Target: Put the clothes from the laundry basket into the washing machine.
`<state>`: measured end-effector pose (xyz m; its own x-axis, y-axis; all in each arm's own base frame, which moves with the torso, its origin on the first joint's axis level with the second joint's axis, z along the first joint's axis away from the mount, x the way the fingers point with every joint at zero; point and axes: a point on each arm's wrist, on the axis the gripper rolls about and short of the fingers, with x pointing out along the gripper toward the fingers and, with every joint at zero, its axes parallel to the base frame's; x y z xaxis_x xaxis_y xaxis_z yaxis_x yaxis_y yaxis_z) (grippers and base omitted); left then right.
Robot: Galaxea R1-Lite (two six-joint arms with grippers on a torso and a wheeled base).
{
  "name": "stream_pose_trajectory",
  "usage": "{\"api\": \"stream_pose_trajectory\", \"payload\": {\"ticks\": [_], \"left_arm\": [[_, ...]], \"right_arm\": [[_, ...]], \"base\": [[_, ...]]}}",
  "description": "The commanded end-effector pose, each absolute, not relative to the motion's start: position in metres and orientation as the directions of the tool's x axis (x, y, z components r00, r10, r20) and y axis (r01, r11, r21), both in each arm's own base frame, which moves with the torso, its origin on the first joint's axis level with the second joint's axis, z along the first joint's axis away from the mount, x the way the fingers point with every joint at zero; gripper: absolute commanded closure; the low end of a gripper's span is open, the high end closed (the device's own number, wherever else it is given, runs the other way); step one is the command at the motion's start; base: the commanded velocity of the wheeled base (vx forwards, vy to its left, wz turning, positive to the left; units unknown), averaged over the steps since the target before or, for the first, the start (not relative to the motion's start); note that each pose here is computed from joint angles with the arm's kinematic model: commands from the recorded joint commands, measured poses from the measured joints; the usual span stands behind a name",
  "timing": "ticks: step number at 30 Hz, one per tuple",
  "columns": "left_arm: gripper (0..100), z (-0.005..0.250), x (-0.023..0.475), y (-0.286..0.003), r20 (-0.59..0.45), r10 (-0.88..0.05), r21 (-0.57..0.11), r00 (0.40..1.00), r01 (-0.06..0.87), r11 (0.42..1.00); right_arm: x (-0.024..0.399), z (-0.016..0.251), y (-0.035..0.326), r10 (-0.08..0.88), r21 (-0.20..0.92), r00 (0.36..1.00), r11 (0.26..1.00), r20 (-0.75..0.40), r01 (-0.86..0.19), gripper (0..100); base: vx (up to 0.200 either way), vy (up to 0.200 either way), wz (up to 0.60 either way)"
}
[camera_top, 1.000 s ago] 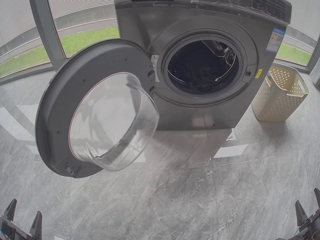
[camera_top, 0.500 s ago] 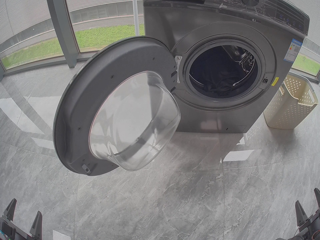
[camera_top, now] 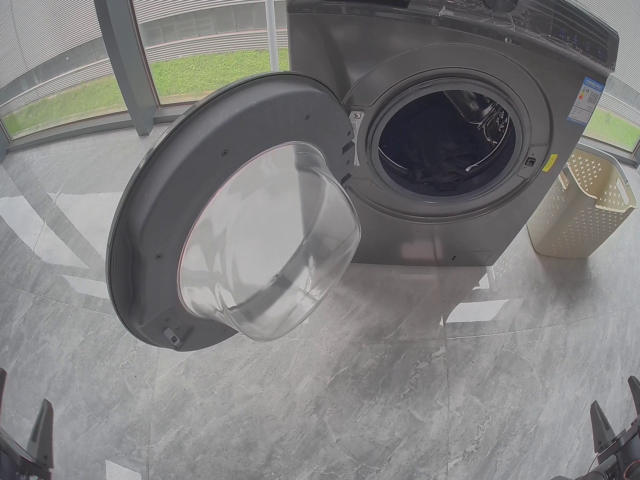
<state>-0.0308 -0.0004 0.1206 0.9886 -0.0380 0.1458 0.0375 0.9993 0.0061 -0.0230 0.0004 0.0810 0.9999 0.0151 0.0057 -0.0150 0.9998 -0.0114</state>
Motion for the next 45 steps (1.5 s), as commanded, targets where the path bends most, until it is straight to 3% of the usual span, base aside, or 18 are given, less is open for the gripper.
{"api": "stream_pose_trajectory", "payload": {"ticks": [1,13,25,35,45], "left_arm": [[0,0.165,-0.004,-0.001,0.049,-0.163,-0.025,0.985,0.165,0.986],[0,0.156,0.003,-0.002,0.012,-0.180,-0.031,0.984,0.180,0.983],[0,0.185,0.049,-0.007,-0.037,-0.189,-0.032,0.981,0.188,0.982],[0,0.204,0.110,-0.018,-0.102,-0.398,-0.060,0.912,0.393,0.917],[0,0.206,0.153,-0.025,-0.062,-0.452,-0.051,0.890,0.450,0.892]], "right_arm": [[-0.022,0.076,0.001,0.020,-0.008,1.000,1.000,-0.002,-0.020,0],[-0.023,0.076,0.000,0.014,-0.011,1.000,1.000,0.000,-0.014,0],[-0.022,0.076,0.000,0.015,-0.011,1.000,1.000,0.000,-0.015,0],[-0.023,0.076,0.000,0.015,-0.011,1.000,1.000,0.000,-0.015,0],[-0.023,0.076,0.000,0.015,-0.011,1.000,1.000,0.000,-0.015,0]], "base": [[0.000,0.000,-0.60],[0.000,0.000,0.00],[0.000,0.000,0.00],[0.000,0.000,0.00],[0.000,0.000,0.00]]}}
